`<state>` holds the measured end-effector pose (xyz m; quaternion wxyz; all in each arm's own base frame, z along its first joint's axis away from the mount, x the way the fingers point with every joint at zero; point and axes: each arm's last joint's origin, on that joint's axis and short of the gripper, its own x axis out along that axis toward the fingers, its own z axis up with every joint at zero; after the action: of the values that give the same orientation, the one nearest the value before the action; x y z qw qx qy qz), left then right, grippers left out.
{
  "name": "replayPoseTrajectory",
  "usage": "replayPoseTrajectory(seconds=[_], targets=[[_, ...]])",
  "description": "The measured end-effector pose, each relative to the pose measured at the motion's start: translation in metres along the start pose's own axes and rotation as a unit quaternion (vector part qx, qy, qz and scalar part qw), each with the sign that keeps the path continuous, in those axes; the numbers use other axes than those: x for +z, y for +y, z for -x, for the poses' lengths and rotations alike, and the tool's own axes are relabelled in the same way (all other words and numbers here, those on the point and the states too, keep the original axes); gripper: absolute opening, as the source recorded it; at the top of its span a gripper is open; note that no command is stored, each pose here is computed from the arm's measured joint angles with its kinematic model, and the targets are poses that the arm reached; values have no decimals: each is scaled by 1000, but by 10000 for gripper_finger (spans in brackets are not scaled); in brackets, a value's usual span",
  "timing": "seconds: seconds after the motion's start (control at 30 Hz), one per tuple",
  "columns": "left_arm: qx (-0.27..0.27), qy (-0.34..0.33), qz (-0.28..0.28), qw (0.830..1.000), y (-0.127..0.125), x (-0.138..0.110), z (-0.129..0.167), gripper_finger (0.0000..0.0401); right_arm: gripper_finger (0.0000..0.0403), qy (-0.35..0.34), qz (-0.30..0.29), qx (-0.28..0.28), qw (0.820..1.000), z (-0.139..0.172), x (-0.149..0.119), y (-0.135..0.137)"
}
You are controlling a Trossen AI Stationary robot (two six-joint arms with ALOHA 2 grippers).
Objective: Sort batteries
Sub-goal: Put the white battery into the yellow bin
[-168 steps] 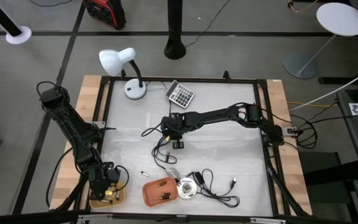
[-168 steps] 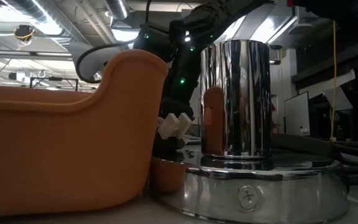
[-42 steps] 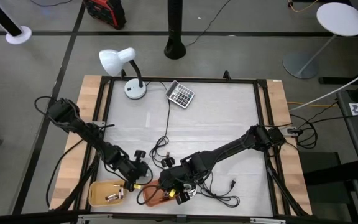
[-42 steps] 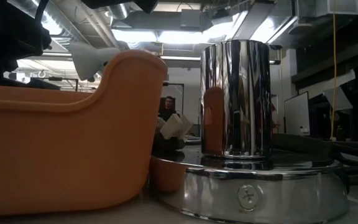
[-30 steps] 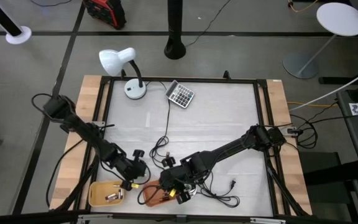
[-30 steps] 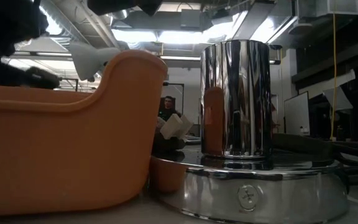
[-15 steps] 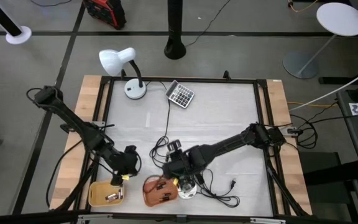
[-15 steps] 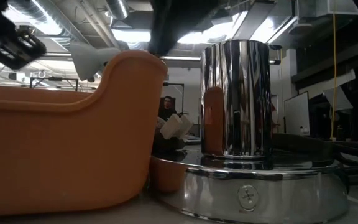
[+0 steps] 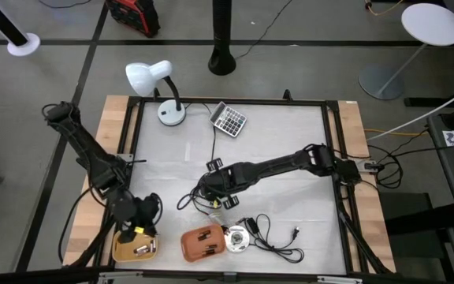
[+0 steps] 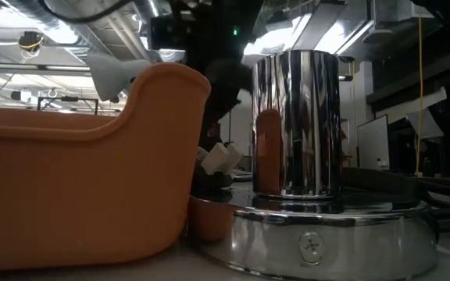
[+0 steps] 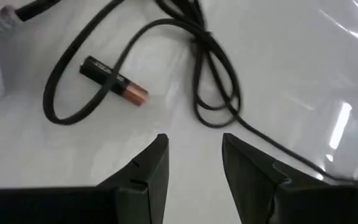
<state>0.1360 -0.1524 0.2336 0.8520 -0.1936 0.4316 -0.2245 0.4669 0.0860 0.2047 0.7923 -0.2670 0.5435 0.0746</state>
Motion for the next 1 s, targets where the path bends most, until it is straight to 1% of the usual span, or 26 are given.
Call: replayPoseTrajectory(seconds=[0.13,0.27,0.37,0.47,0.57,0.67,0.87,1.0], targets=[[-16,17,27,999,-9,-9,1,34,145,-30,28,25,999,-6,2,2],[-30,35,60,997,-17,-18,2,29,145,-48,59,29,997,-10,4,8],[-37,46,90,994,-22,-24,3,28,145,-59,70,26,995,-15,3,9],[-38,50,120,991,-25,-27,4,33,145,-54,72,28,996,-22,-1,12],[-36,49,137,989,-26,-30,4,35,145,-56,72,28,995,-26,-3,14],[-38,53,152,986,-28,-32,5,31,145,-75,73,43,994,-28,-1,18],[-44,74,210,974,-35,-41,7,31,145,-88,78,49,992,-34,-1,26],[-49,88,225,969,-39,-47,9,38,145,-100,90,50,990,-35,1,29]])
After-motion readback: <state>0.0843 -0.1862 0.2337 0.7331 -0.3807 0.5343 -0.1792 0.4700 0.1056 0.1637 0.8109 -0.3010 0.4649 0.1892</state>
